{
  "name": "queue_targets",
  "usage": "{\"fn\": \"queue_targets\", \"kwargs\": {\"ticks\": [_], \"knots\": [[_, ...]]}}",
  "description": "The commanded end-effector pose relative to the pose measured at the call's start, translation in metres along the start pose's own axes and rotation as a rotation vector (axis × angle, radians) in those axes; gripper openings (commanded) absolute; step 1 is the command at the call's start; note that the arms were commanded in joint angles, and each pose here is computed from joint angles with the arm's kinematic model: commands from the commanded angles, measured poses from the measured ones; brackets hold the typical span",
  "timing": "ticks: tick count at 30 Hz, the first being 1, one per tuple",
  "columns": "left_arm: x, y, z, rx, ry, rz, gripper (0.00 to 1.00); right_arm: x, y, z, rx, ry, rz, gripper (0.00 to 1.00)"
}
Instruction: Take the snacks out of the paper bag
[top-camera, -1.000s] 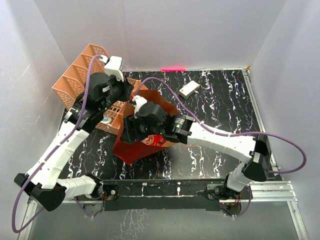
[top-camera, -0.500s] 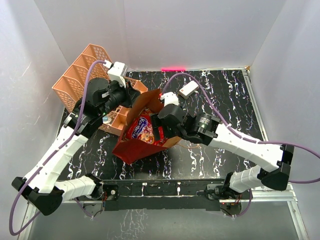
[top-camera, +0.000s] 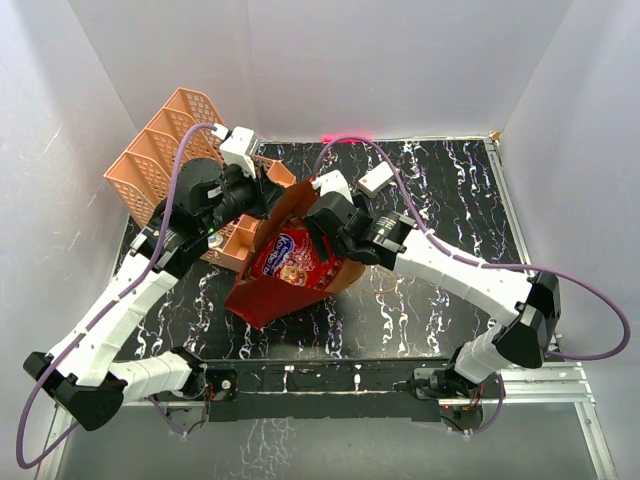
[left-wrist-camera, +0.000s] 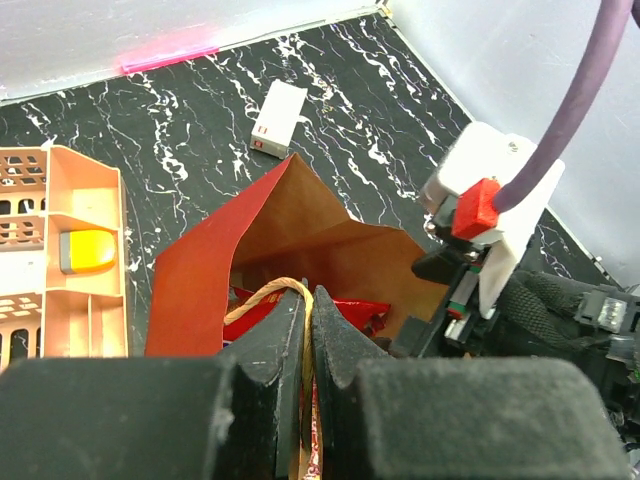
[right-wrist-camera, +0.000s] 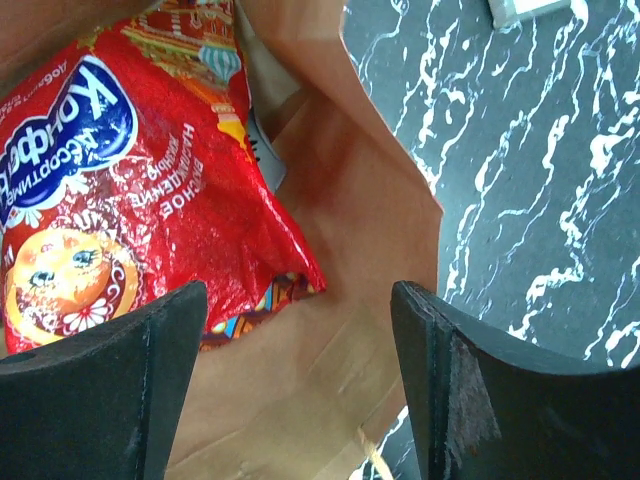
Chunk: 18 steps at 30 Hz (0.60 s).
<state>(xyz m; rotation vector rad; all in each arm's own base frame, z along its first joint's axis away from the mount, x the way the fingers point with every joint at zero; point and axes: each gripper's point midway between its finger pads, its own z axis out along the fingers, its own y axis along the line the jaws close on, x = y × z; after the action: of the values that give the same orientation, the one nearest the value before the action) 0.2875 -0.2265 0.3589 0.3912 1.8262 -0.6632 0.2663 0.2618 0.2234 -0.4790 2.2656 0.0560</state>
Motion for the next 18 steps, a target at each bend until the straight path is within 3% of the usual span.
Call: {"fn": "queue_targets", "kwargs": {"ticks": [1,18], "knots": [[-0.020,-0.012,-0.008,0.034,-0.077,-0.010,0.03,-0.036,0.005,0.010,0.000,-0.138,-0.042,0.76],[-0.026,-0.012,-0.010,-0.008,-0.092,0.015,0.03,0.012,0.026,0.072,0.003,-0.031,-0.110,0.66]]}}
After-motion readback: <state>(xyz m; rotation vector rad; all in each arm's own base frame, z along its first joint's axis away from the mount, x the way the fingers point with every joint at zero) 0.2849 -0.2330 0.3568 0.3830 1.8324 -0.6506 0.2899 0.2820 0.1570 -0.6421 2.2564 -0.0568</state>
